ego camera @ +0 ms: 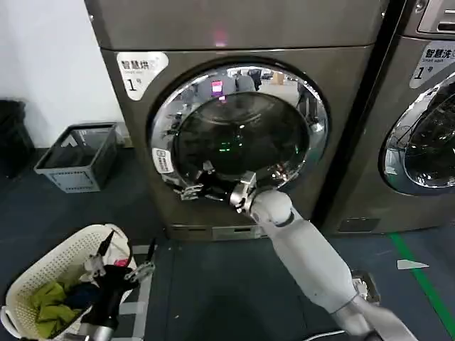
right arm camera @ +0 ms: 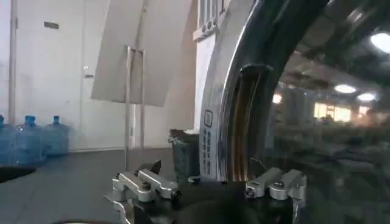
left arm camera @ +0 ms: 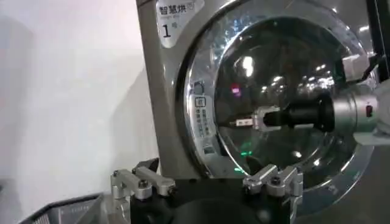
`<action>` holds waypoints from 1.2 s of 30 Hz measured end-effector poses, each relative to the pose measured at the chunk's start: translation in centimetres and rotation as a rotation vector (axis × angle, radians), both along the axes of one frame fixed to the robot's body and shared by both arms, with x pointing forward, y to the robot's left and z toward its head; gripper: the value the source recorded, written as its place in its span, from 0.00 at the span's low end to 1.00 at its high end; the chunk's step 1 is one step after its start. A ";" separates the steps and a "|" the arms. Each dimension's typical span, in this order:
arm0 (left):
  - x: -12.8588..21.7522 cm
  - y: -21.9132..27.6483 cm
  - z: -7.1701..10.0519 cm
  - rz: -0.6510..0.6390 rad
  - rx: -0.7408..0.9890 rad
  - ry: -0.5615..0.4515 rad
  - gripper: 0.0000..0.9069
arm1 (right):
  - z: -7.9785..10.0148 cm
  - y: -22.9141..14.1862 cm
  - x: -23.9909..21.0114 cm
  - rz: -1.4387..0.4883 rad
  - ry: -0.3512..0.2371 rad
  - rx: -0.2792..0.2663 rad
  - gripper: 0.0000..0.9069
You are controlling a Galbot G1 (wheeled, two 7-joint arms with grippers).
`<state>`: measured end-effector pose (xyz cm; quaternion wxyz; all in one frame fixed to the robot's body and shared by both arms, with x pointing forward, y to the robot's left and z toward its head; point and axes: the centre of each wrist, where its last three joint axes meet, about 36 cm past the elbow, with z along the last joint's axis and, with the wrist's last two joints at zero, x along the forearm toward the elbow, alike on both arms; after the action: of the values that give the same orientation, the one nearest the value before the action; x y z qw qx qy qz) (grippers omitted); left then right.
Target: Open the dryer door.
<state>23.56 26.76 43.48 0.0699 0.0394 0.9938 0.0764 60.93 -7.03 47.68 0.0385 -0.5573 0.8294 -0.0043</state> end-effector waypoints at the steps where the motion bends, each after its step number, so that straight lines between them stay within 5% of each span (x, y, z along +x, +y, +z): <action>1: 0.0 0.0 0.0 0.001 0.001 -0.002 1.00 | 0.0 0.2 0.1 0.003 0.001 -0.002 1.00; 23: 2.9 3.9 1.3 -0.003 -0.060 -0.022 1.00 | -0.2 1.8 0.5 0.109 0.069 0.000 1.00; 36: 6.5 8.0 3.2 -0.005 -0.019 -0.081 1.00 | 0.9 -0.1 -0.7 0.267 0.016 -0.009 1.00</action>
<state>30.06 34.75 46.65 0.1108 0.0381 0.9908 0.0683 60.24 -7.10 48.56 0.0296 -0.6631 0.7479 0.0014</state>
